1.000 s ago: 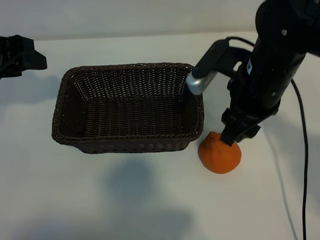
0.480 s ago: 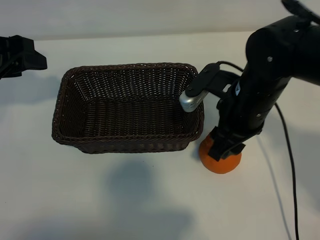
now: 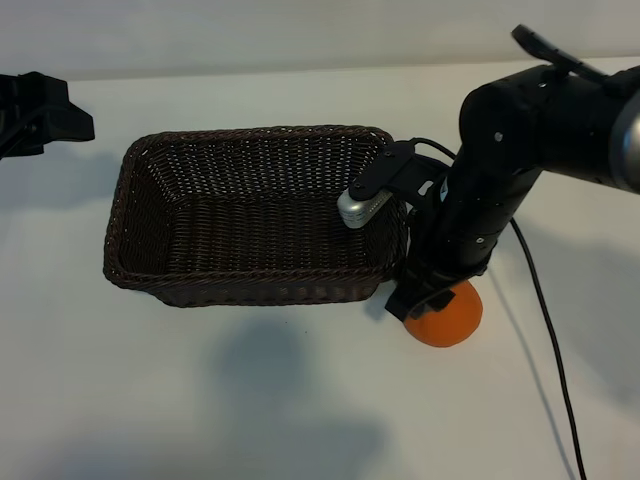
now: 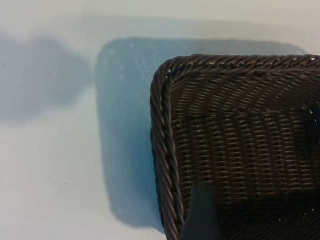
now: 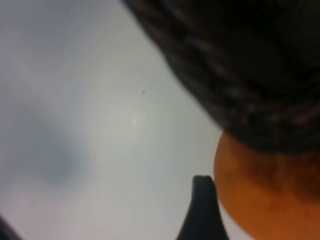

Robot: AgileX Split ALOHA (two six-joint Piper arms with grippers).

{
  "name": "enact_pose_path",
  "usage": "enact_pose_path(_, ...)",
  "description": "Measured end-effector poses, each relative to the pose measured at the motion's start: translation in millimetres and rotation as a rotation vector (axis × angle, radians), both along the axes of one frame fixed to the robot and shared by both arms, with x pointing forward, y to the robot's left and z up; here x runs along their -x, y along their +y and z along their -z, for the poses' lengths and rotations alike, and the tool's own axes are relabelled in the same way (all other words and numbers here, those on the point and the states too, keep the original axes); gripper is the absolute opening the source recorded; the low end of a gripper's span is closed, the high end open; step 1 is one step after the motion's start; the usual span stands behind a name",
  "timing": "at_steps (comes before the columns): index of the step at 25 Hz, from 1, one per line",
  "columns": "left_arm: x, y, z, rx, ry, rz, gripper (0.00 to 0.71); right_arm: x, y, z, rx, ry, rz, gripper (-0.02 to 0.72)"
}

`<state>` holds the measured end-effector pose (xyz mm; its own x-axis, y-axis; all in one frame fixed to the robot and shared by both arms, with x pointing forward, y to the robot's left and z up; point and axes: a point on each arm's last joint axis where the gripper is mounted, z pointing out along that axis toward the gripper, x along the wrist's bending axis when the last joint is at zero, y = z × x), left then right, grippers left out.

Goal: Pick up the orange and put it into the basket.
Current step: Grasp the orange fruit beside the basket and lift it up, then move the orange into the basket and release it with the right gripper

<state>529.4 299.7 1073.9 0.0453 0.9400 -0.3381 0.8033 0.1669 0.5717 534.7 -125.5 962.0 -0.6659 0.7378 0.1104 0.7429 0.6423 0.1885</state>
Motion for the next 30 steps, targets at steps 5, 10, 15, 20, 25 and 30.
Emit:
enact_pose_path(5,0.3,-0.2,0.2,0.001,0.004,0.002,0.596,-7.5,3.0,17.0,0.005,-0.010,0.006,0.531)
enact_pose_path(10,0.8,-0.5,0.5,0.002,0.010,0.006,0.596,-10.1,2.7,25.7,0.025,-0.008,0.001,0.420)
enact_pose_path(15,1.0,-0.5,0.5,0.002,0.011,0.008,0.594,-13.5,-1.1,27.5,0.066,-0.033,0.053,0.115)
enact_pose_path(20,1.0,-0.5,0.6,0.000,0.010,0.010,0.594,-16.1,-6.1,27.9,0.116,-0.057,0.099,0.044)
enact_pose_path(25,1.0,-0.5,0.6,0.000,0.010,0.010,0.594,-15.8,-7.7,28.1,0.132,-0.054,0.104,0.044)
enact_pose_path(30,1.0,-0.5,0.6,-0.001,0.010,0.011,0.594,-12.0,-9.9,23.5,0.148,-0.030,0.109,0.044)
